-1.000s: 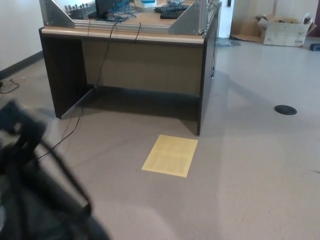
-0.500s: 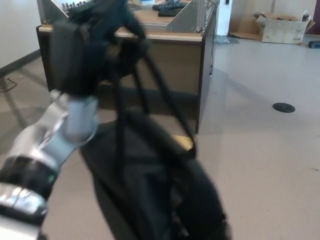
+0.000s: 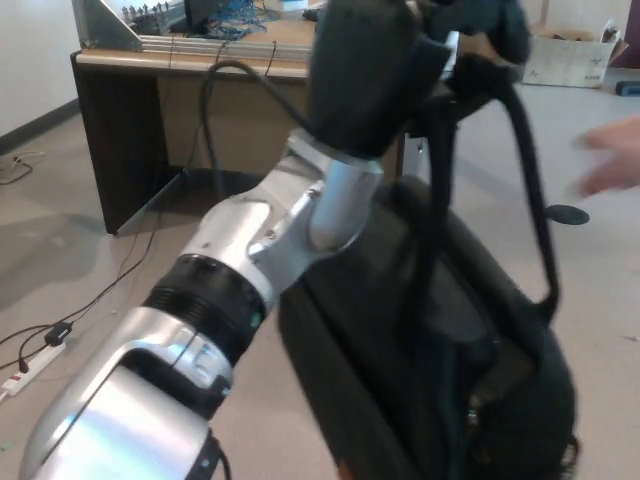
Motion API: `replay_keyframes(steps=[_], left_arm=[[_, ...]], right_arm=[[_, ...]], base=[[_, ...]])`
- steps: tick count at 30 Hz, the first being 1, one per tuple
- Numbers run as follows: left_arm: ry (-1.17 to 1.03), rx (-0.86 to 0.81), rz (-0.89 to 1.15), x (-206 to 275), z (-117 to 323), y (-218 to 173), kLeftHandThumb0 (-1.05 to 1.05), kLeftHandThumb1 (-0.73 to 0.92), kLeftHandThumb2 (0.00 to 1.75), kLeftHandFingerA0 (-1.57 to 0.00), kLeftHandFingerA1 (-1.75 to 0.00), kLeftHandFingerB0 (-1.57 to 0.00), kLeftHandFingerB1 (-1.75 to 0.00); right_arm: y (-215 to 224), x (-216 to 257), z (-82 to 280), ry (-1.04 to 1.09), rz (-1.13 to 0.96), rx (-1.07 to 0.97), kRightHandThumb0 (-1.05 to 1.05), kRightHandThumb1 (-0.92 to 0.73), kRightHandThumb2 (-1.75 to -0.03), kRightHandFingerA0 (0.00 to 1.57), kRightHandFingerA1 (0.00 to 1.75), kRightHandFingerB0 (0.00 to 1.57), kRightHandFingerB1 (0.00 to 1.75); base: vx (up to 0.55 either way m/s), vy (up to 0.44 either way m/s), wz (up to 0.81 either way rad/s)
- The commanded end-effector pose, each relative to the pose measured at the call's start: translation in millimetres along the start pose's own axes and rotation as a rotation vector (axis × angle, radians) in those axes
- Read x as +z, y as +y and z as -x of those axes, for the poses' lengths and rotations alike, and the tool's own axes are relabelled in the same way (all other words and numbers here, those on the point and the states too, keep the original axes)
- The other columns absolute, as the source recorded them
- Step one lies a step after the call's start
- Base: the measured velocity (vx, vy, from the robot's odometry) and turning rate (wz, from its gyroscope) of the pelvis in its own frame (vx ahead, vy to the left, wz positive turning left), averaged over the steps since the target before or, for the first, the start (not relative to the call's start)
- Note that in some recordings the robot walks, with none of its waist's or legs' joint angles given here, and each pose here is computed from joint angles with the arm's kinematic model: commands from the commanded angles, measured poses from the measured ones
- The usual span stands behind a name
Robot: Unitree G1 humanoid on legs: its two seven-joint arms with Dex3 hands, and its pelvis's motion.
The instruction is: A person hands over a black lunchbag to the robot and the robot uses its left hand to grab the strips of the lunchbag, the gives it back to the person.
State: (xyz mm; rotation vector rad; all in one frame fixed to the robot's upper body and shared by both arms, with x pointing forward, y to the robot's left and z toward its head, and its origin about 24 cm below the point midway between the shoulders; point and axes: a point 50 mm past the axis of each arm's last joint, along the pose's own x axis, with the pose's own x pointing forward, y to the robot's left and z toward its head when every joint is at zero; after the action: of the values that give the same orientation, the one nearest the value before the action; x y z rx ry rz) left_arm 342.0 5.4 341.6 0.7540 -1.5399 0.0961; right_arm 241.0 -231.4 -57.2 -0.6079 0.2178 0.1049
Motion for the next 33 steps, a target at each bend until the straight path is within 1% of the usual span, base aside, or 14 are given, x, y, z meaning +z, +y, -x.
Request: replay_keyframes(steps=[1,2,10,11,13,16,17,18,19,21,22,29,30,33], left_arm=[[-0.058,-0.026,-0.01,16.5,-17.3,-5.0,-0.43,0.47,0.82,-1.15,-1.42,-0.82,-1.23],[-0.069,-0.031,-0.009,18.7,-17.9,-6.5,-0.43,0.46,0.82,-1.14,-1.42,-0.82,-1.24],[-0.058,-0.066,-0.029,16.6,-8.5,-7.1,-0.4,0.44,0.79,-1.15,-1.44,-0.84,-1.26],[-0.06,-0.064,-0.052,14.6,-5.3,-6.5,-0.33,0.58,0.57,-0.84,-1.75,-0.75,-1.37],[-0.054,-0.062,-0.053,11.9,-2.1,-5.0,-0.39,0.41,0.78,-1.18,-1.44,-0.82,-1.21],[-0.051,-0.06,-0.052,8.2,1.9,-2.7,-0.38,0.39,0.77,-1.18,-1.44,-0.84,-1.25],[-0.038,-0.056,-0.042,7.8,2.9,-2.8,-0.36,0.55,0.59,-0.81,-1.64,-0.68,-1.3],[-0.015,-0.073,-0.021,6.9,4.2,-3.5,-0.52,0.56,0.59,-0.54,-1.32,-0.54,-0.9],[0.045,-0.194,0.023,3.1,6.5,-5.4,-0.86,0.49,0.88,0.0,0.0,0.0,-0.02],[0.094,-0.338,0.063,0.2,9.2,-6.5,-0.86,0.49,0.88,0.0,0.0,0.0,-0.02],[0.095,-0.369,0.061,-0.1,11.1,-5.6,-0.94,0.61,0.6,0.0,0.0,0.0,0.0],[0.077,-0.451,0.063,1.8,19.1,6.0,-1.04,0.7,0.62,0.0,0.0,0.0,0.0],[0.077,-0.463,0.054,1.3,21.3,9.9,-1.05,0.7,0.63,0.0,0.0,0.0,0.0],[0.076,-0.456,0.069,2.9,25.3,19.1,-1.05,0.7,0.62,0.0,0.0,0.0,0.0]], right_arm=[[-0.8,-4.5,2.6,0.025,0.005,0.014,-0.6,-0.82,-0.65,0.5,0.43,0.51,0.41],[-0.9,-3.8,1.8,0.024,0.003,0.017,-0.61,-0.69,-1.05,0.46,0.58,0.43,0.55],[-2.1,-1.8,0.2,0.019,0.013,0.037,-0.6,-0.82,-0.66,0.53,0.43,0.54,0.42],[-2.2,-2.1,0.3,0.019,0.01,0.038,-0.61,-0.82,-0.66,0.54,0.43,0.55,0.42],[-1.8,-1.3,-0.5,0.017,0.016,0.042,-0.61,-0.83,-0.66,0.54,0.43,0.55,0.42],[-1.7,0.1,-0.7,0.004,0.017,0.042,-0.6,-0.69,-1.07,0.5,0.6,0.47,0.56],[-2.2,0.3,-0.8,0.004,0.018,0.043,-0.6,-0.69,-1.07,0.5,0.6,0.47,0.56],[-2.3,0.5,-0.9,0.004,0.017,0.042,-0.6,-0.69,-1.06,0.5,0.6,0.47,0.56],[-2.5,1.2,-1.6,0.003,0.012,0.041,-0.6,-0.69,-1.06,0.49,0.6,0.47,0.56],[-3.1,2.0,-2.4,0.003,0.011,0.04,-0.6,-0.69,-1.06,0.49,0.6,0.47,0.56],[-3.0,1.7,-2.3,0.005,0.012,0.041,-0.6,-0.83,-0.66,0.54,0.44,0.56,0.43],[-3.4,-0.1,-0.9,0.008,0.015,0.046,-0.61,-0.83,-0.66,0.55,0.44,0.56,0.43],[-3.1,0.2,-1.6,0.008,0.018,0.045,-0.61,-0.7,-1.07,0.51,0.6,0.47,0.56],[-1.2,1.3,-3.1,0.012,0.012,0.039,-0.61,-0.69,-1.07,0.5,0.6,0.48,0.56]], base=[[0.0,0.0,0.0],[0.0,0.0,0.0],[0.0,0.0,0.0],[0.0,0.0,0.0],[0.0,0.0,0.0],[0.0,0.0,0.0],[0.0,0.0,0.0],[0.0,0.0,0.0],[0.0,0.0,0.0],[0.0,0.0,0.0],[0.0,0.0,0.0],[0.0,0.0,0.0],[0.0,0.0,0.0],[0.0,0.0,0.0]])
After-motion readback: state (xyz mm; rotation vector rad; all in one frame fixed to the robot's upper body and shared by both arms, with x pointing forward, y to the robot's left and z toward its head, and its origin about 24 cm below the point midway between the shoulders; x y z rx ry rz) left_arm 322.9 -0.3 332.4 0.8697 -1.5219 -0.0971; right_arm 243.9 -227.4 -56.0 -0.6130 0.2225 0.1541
